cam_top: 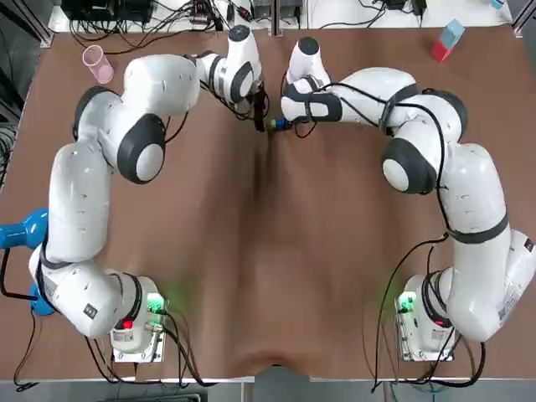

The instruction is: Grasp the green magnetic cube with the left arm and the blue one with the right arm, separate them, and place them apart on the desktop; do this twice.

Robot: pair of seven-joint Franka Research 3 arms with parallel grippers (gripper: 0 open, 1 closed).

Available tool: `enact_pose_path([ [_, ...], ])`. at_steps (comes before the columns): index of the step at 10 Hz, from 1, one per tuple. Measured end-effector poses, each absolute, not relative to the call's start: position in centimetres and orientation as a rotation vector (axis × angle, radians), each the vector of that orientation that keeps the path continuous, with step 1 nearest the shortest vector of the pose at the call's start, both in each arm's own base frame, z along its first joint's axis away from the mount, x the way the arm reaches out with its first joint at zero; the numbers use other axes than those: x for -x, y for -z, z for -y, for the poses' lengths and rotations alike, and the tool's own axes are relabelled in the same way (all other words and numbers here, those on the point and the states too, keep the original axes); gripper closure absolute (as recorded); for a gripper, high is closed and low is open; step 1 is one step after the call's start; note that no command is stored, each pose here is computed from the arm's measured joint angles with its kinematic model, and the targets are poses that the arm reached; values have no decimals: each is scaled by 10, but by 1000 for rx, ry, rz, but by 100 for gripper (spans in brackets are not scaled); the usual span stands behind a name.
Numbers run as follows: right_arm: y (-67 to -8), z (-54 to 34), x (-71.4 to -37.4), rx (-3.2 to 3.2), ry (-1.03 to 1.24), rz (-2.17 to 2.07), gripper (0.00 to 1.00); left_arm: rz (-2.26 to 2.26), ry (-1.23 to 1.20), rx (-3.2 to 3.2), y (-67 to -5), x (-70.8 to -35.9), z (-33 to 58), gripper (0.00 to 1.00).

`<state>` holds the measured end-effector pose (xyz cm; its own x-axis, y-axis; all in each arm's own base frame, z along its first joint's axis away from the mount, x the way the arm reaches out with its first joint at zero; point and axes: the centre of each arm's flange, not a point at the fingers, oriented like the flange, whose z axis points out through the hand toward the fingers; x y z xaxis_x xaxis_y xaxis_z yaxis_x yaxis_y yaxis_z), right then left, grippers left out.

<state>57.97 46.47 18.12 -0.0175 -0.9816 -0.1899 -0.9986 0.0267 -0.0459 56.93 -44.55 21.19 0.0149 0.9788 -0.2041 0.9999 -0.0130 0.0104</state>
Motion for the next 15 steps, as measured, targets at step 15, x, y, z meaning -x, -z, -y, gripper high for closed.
enact_pose_path([
  [15,-183,-472,-576,2063,-142,-2096,77,-2073,201,-2078,-176,-553,466,30],
])
